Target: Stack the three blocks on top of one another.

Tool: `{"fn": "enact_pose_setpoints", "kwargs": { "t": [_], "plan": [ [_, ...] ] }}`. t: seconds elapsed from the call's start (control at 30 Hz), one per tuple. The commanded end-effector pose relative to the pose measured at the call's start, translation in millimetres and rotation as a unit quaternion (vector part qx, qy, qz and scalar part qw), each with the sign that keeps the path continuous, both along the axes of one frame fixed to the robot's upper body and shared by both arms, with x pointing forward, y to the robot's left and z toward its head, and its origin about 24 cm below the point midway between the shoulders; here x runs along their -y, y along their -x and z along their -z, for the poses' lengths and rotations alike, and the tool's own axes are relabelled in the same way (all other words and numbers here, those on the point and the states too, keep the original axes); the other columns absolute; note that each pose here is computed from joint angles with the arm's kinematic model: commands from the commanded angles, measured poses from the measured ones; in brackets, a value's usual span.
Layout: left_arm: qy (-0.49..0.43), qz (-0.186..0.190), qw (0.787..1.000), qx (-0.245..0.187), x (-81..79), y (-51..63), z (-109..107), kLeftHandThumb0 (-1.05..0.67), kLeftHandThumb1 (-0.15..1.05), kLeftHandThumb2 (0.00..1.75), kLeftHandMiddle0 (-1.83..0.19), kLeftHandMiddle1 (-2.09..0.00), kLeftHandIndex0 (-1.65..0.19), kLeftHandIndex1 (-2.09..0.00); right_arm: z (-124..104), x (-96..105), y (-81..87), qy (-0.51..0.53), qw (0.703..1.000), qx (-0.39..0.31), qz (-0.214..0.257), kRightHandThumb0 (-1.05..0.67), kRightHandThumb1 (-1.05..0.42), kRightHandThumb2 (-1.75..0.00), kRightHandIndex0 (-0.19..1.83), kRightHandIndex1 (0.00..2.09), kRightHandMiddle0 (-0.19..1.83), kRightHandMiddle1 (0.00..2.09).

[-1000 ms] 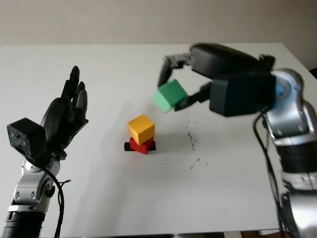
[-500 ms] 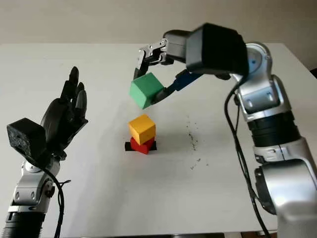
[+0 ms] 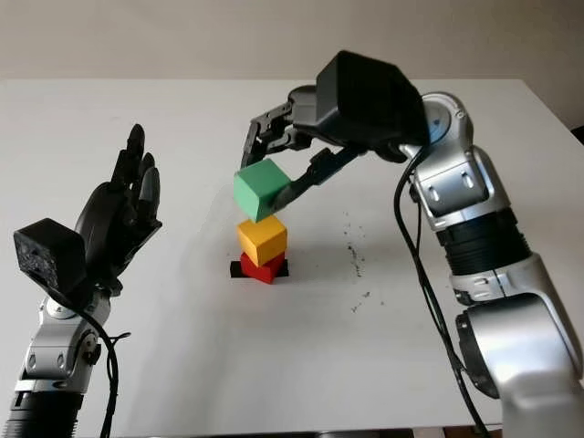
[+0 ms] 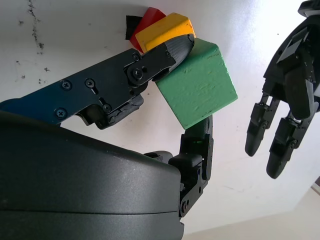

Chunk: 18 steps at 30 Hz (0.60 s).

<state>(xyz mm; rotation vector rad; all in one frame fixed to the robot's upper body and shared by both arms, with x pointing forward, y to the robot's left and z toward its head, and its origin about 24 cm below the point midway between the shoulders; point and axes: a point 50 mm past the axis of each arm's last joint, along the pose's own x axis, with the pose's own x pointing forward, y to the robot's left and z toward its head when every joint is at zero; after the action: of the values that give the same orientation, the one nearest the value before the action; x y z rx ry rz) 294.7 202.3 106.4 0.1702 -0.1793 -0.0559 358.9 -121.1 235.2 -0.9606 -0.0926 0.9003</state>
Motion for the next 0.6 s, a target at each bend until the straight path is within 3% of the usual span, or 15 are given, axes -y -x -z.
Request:
{"fn": "enact_pose_setpoints", "kwargs": {
  "t": [0.0,0.57],
  "plan": [
    [-0.005,-0.003,1.000,0.007,-0.5,1.8,-4,-0.77,1.05,0.67,0.18,-0.03,0.19,-0.01,3,-2,-0.1,0.004,1.000,-0.004,-0.003,-0.50,-0.91,-0.06,0.33,0.06,0.41,1.44],
    [0.002,0.003,1.000,0.013,0.5,1.8,-3,-0.75,1.05,0.67,0.19,-0.02,0.19,0.00,24,-7,3.6,0.018,0.999,-0.035,-0.004,-0.45,-0.93,-0.06,0.28,0.04,0.37,1.46]
  ]
}}
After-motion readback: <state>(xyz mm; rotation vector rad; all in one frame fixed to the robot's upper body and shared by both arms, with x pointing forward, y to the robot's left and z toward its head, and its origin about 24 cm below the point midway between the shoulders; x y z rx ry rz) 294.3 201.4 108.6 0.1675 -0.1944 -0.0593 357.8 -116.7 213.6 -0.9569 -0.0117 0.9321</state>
